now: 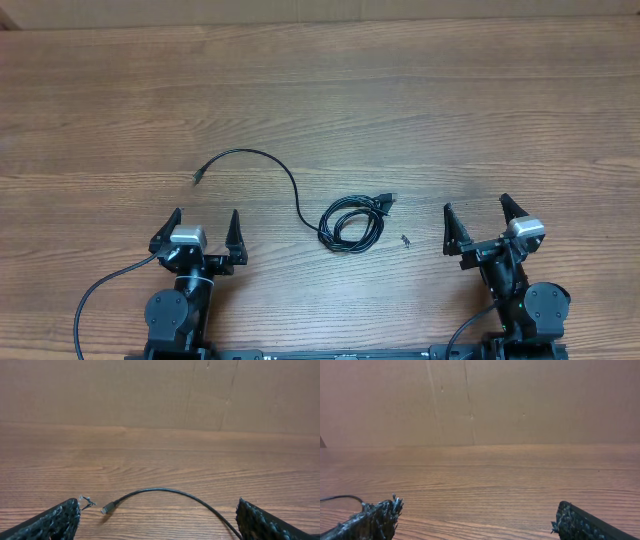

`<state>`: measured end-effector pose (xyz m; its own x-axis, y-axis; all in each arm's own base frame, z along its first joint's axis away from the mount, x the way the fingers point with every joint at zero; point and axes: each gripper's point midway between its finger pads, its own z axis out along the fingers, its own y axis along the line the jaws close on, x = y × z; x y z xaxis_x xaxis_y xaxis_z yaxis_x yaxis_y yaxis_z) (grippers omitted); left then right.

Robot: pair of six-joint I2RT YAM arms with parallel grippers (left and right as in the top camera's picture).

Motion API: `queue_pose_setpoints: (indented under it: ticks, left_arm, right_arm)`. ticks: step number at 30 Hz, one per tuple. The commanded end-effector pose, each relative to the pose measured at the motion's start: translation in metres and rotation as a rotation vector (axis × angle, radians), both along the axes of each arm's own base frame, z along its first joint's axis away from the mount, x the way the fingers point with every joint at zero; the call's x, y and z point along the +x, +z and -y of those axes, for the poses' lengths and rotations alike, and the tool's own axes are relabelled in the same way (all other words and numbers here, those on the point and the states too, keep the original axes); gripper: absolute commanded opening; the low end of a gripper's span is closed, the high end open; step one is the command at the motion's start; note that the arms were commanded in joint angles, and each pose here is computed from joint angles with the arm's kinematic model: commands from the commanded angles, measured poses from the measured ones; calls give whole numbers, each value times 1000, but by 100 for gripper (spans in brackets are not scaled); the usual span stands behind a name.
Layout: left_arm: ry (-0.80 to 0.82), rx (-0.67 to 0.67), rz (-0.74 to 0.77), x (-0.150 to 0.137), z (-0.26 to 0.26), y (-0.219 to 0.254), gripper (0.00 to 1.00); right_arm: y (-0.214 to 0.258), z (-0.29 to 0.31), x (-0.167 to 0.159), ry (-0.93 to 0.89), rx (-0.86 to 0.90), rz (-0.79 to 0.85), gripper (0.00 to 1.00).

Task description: Untangle cables

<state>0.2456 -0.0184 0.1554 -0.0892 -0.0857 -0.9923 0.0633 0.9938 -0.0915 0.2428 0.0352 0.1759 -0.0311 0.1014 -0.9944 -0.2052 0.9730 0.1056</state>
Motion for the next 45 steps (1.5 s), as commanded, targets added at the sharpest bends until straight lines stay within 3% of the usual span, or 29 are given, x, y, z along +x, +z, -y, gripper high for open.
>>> queue_pose_setpoints:
  ticks: [1,27,45]
  left_arm:
    - [-4,25,8,0,0,0,100]
    - [-14,24,8,0,2,0,100]
    - [-139,12,-43,-9,22,4,100]
  right_arm:
    - [-2,1,0,-6,7,2,100]
    - [-2,1,0,-6,7,3,100]
    - [-2,1,0,-6,7,2,100]
